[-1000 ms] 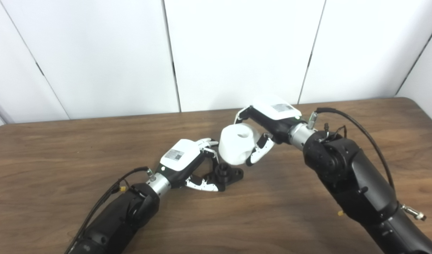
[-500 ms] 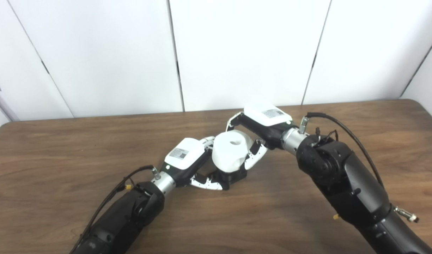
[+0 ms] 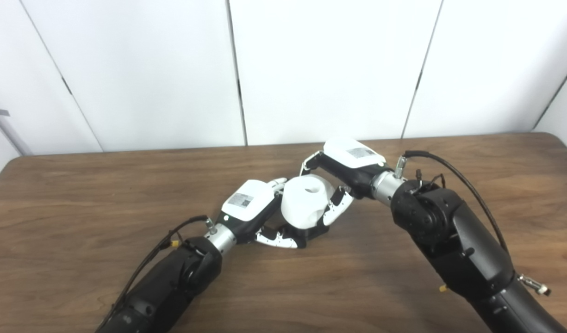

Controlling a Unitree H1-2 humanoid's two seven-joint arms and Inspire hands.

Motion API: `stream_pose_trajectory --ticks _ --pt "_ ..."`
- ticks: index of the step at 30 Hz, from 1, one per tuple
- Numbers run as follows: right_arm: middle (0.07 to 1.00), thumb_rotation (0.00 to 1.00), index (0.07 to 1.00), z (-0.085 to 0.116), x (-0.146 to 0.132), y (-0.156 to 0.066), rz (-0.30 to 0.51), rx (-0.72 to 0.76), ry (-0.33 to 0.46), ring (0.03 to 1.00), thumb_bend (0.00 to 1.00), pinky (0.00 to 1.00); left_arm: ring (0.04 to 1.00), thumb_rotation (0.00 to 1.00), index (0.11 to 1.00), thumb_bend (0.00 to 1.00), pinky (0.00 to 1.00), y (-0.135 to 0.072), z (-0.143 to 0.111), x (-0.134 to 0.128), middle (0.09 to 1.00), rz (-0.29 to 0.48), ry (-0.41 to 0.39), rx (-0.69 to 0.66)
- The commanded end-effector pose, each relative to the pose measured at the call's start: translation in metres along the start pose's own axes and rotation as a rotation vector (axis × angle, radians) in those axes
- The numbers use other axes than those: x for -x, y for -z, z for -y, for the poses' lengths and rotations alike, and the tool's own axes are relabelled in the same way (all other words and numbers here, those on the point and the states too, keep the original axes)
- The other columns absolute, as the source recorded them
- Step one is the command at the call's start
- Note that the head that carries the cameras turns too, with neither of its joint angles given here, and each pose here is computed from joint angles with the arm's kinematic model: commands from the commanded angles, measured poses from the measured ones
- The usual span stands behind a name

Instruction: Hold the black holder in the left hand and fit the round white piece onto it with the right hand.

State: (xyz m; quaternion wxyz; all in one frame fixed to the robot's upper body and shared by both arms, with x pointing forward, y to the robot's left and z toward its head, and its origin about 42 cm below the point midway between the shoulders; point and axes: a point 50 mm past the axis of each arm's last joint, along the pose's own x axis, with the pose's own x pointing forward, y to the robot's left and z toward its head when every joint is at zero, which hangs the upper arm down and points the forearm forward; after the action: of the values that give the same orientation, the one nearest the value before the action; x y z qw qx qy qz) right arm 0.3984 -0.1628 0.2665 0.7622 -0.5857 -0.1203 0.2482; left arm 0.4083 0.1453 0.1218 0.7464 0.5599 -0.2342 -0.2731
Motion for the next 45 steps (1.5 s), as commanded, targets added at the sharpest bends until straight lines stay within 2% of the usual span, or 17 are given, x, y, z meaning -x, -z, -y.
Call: stream_pose_trajectory --ticks 1,28,33,45 --pt "0.744 0.14 0.482 0.025 -0.005 -0.010 0.045 0.037 0.077 0.798 0.52 0.78 0.904 0.08 0.488 0.52 0.72 0.008 0.042 0.021 0.864 -0.100 0.223 -0.045" --pt "0.750 0.14 0.482 0.000 -0.021 -0.016 0.052 -0.001 0.029 0.792 0.52 0.80 0.895 0.08 0.488 0.52 0.72 0.003 0.039 0.028 0.872 -0.098 0.234 -0.029" --pt "0.757 0.14 0.483 -0.006 -0.022 -0.017 0.051 0.018 -0.003 0.793 0.52 0.79 0.892 0.08 0.488 0.52 0.72 0.004 0.039 0.029 0.871 -0.106 0.236 -0.013" --pt "0.755 0.14 0.483 -0.002 -0.017 -0.013 0.053 0.044 -0.006 0.788 0.52 0.78 0.884 0.08 0.488 0.52 0.71 0.013 0.036 0.035 0.872 -0.130 0.238 -0.009"
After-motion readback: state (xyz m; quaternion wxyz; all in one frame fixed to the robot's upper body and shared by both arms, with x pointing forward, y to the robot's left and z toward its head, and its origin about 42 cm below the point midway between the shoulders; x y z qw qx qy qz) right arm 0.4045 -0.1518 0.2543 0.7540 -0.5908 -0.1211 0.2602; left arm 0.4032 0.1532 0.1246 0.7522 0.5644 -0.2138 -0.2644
